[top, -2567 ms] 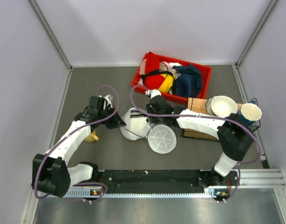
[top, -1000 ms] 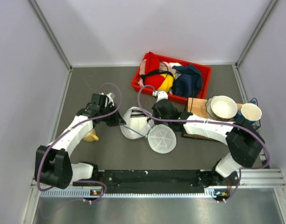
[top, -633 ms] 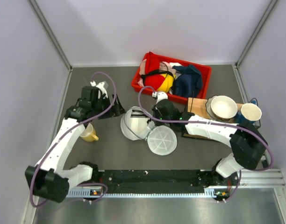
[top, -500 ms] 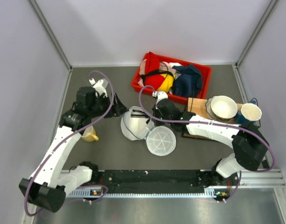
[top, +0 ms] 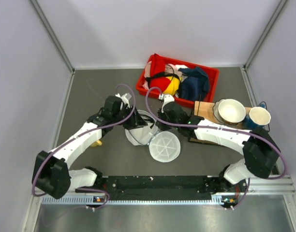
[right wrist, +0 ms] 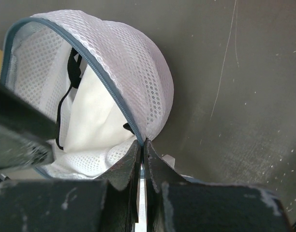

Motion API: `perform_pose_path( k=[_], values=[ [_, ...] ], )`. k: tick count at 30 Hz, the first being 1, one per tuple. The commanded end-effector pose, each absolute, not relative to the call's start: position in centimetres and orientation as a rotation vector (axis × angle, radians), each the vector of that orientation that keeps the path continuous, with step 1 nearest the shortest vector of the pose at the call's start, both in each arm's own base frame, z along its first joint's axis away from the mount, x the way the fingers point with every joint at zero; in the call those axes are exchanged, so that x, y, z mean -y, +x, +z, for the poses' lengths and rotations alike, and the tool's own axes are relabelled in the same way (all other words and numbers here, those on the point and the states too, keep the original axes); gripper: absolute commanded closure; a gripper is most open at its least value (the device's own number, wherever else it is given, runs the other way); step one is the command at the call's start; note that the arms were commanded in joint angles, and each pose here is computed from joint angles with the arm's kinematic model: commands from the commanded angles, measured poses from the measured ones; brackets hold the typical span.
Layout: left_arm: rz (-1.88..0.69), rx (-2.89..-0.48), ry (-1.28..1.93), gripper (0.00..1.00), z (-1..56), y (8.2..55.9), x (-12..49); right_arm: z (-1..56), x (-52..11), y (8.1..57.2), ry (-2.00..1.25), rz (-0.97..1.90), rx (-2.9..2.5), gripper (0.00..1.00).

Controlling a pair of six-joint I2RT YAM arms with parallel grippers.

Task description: Unzip the laundry bag and remove the bra

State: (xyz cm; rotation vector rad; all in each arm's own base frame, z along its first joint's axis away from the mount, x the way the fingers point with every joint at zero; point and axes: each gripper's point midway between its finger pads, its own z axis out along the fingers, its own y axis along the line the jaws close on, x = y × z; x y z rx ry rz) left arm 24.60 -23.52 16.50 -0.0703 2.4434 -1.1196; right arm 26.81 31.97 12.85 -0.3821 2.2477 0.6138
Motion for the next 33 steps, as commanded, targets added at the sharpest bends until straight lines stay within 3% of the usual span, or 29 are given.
perform_pose_path(
  k=[1, 11, 14, 15, 16, 19, 21, 25, 28, 30, 33],
  values=[
    [-1.115, -2.349, -0.121, 0.59, 17.0, 27.9, 24.6, 16.3, -32.8, 26.5, -0.355, 0.706, -2.159, 1.00],
    [-1.016, -2.483, -0.157, 0.48, 12.1, 30.0, 26.5, 16.4, -33.1, 26.1, -0.359, 0.746, -2.155, 1.00],
    [-0.920, -2.505, -0.186, 0.37, 10.4, 30.5, 26.2, 16.3, -33.0, 26.1, -0.358, 0.746, -2.157, 1.00],
    [-0.839, -2.522, -0.213, 0.25, 9.5, 30.8, 25.5, 16.3, -33.1, 26.1, -0.358, 0.747, -2.156, 1.00],
    [-0.791, -2.554, -0.193, 0.19, 8.4, 30.5, 25.7, 16.3, -33.1, 26.0, -0.360, 0.747, -2.157, 1.00],
    [-0.675, -2.603, -0.158, 0.11, 6.7, 30.2, 26.1, 16.2, -33.1, 26.0, -0.358, 0.745, -2.159, 1.00],
    [-0.614, -2.614, -0.145, 0.10, 6.1, 30.2, 26.3, 16.2, -33.0, 26.1, -0.354, 0.748, -2.160, 1.00],
    [-0.470, -2.652, -0.168, 0.22, 3.6, 29.8, 26.0, 16.4, -33.2, 25.9, -0.350, 0.765, -2.157, 1.00],
    [-0.420, -2.666, -0.172, 0.48, 2.5, 29.6, 25.7, 16.5, -33.1, 25.8, -0.348, 0.770, -2.151, 1.00],
    [-0.395, -2.677, -0.178, 0.75, 2.2, 29.4, 25.4, 16.6, -32.9, 25.9, -0.339, 0.763, -2.149, 1.00],
    [-0.375, -2.684, -0.170, 1.00, 2.3, 29.4, 25.2, 16.6, -32.7, 26.0, -0.332, 0.753, -2.147, 1.00]
  ],
)
